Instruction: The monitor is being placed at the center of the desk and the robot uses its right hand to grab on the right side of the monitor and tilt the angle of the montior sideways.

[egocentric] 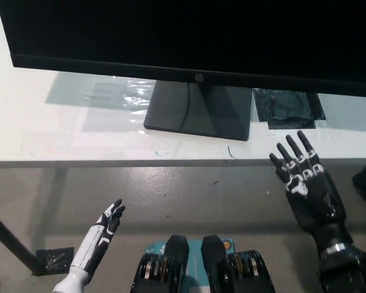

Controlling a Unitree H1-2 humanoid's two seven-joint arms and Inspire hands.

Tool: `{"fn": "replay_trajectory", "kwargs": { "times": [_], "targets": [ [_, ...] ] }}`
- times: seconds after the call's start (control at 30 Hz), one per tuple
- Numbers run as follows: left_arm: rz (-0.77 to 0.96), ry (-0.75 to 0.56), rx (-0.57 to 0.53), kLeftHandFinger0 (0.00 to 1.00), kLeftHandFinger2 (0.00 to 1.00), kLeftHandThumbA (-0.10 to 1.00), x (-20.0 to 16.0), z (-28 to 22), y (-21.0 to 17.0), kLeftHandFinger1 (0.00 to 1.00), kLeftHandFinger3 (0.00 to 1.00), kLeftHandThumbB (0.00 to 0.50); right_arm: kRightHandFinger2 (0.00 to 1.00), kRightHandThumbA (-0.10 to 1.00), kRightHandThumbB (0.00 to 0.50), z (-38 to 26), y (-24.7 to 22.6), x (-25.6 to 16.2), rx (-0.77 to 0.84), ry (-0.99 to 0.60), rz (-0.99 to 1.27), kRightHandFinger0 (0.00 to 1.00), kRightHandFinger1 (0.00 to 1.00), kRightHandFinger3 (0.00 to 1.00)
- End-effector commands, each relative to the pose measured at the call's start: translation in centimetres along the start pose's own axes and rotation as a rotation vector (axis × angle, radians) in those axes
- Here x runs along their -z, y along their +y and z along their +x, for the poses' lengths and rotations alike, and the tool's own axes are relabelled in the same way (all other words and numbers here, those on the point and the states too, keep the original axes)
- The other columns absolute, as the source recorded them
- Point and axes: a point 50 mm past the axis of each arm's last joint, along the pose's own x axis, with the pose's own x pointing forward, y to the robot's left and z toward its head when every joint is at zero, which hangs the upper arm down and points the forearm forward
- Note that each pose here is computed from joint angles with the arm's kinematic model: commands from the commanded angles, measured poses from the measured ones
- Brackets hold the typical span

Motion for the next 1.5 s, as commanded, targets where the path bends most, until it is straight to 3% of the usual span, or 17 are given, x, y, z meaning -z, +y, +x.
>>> {"fn": "replay_trajectory", "kwargs": {
  "times": [0.0,0.4,0.77,1.03,1.47],
  "targets": [
    [0.017,-0.114,-0.002,1.0,1.0,1.0,-1.5,0.9,0.2,1.0,1.0,0.336,1.0,1.0,0.357,5.1,3.2,-1.6,-0.156,0.039,0.466,1.0,1.0,1.0],
    [0.021,-0.116,0.013,1.0,1.0,1.0,-1.6,0.9,0.3,1.0,1.0,0.323,1.0,1.0,0.338,7.1,2.2,-1.0,-0.117,0.062,0.518,1.0,1.0,1.0],
    [0.023,-0.117,0.016,1.0,1.0,1.0,-1.6,1.0,0.3,1.0,1.0,0.343,1.0,1.0,0.338,8.1,1.4,0.3,-0.072,0.091,0.55,1.0,1.0,1.0],
    [0.025,-0.116,0.016,1.0,1.0,1.0,-1.6,0.8,0.4,1.0,1.0,0.317,1.0,1.0,0.338,9.2,-0.2,1.3,-0.023,0.106,0.555,1.0,1.0,1.0],
    [0.012,-0.118,0.021,1.0,1.0,1.0,-1.6,0.8,0.2,1.0,1.0,0.327,1.0,1.0,0.342,12.8,-1.4,-2.4,0.027,0.035,0.538,1.0,1.0,1.0]
  ]
}}
